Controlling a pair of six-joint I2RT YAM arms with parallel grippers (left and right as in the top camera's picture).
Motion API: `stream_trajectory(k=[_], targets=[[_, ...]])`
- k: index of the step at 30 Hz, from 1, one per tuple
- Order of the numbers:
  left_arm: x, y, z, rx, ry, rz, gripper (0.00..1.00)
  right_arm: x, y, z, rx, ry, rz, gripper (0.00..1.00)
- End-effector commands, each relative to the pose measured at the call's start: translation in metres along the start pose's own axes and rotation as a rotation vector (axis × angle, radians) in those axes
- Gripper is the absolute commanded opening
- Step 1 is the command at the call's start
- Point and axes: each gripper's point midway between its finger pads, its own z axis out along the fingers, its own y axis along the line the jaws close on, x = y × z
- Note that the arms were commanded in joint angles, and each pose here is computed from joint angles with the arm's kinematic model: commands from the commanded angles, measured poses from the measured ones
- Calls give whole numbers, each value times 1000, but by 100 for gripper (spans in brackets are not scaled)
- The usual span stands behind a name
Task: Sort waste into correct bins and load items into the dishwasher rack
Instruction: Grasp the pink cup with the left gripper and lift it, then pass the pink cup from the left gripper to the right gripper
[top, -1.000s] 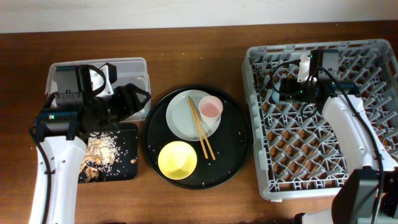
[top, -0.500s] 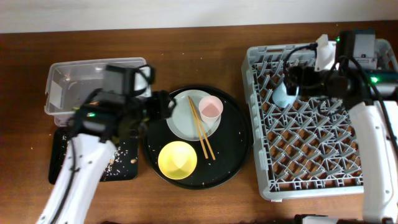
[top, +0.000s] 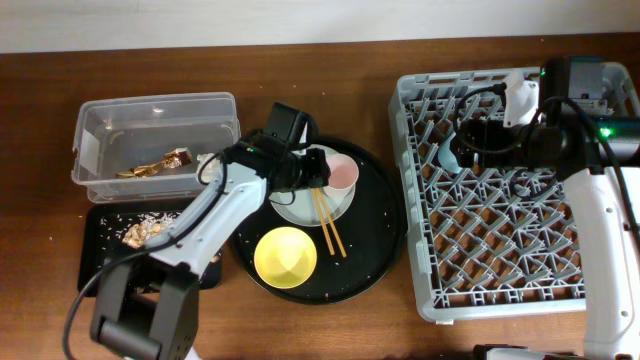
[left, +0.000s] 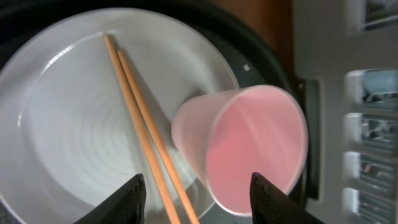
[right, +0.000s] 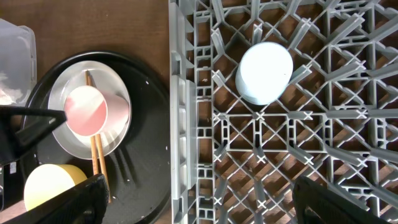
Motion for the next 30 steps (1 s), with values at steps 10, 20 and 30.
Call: stream_trajectory(k=[10, 20, 30], targets=[[5, -5, 25, -2, 11, 16, 33, 0, 2, -6, -4, -4, 2, 94], [0, 2, 28, -58, -23, 26, 0, 0, 3, -7, -5, -6, -13, 94], [-63, -34, -135, 394, -227, -11, 0, -12, 89, -70, -446, -163, -232, 94]])
